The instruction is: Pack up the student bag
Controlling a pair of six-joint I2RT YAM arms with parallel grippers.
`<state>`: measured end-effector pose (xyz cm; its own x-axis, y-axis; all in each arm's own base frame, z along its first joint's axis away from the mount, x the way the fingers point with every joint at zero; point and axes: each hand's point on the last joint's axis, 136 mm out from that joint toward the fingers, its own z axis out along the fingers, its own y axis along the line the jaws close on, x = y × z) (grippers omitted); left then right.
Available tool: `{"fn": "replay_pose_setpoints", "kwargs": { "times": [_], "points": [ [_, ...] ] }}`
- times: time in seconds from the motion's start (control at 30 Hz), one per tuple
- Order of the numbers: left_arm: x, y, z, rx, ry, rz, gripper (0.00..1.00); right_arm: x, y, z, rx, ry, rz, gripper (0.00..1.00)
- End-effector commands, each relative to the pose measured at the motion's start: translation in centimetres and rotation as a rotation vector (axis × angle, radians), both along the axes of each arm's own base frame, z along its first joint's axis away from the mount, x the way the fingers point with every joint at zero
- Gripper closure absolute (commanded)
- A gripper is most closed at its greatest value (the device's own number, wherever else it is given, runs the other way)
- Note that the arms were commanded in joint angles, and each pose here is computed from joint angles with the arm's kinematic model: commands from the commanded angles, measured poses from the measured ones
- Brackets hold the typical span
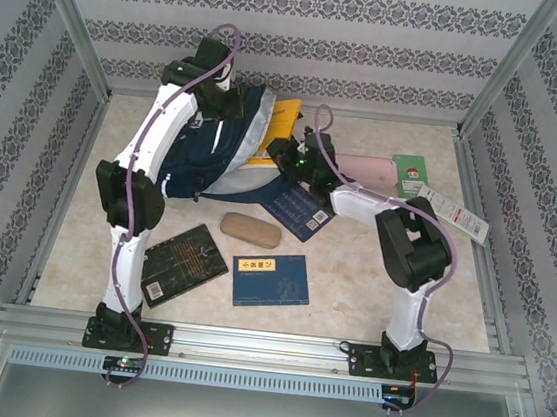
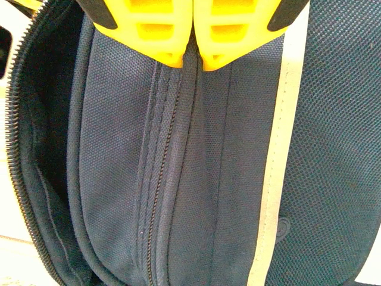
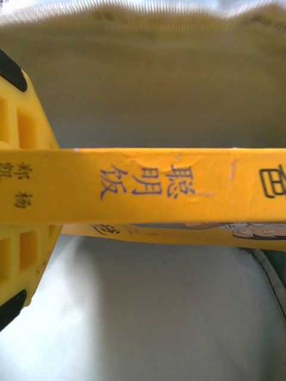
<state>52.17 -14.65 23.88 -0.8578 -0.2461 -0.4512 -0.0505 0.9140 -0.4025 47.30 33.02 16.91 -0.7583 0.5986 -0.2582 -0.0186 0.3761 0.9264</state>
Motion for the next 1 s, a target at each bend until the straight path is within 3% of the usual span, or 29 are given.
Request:
{"fn": "replay_pose_setpoints", "kwargs": {
  "times": [0.0, 0.47, 0.77, 0.97],
  "points": [
    [-0.3, -0.3, 9.5, -0.163, -0.211, -0.013, 1.00, 2.4, 1.5, 6.9, 0.160, -0.199, -0.068, 1.00],
    [-0.5, -0.2, 12.1, -0.327, -0.237, -0.024, 1.00, 4.6, 10.5, 3.4, 0.264, -0.148, -0.052, 1.00],
    [-0.4, -0.8, 12.3, -0.366, -0.237, -0.052, 1.00, 3.9, 16.7, -1.4, 0.157, -0.079, 0.004, 1.00],
    [-0.2, -0.4, 11.3, -0.351, -0.219, -0.060, 1.00, 2.5, 18.3, -3.5, 0.084, -0.024, 0.110, 0.86]
  ]
}}
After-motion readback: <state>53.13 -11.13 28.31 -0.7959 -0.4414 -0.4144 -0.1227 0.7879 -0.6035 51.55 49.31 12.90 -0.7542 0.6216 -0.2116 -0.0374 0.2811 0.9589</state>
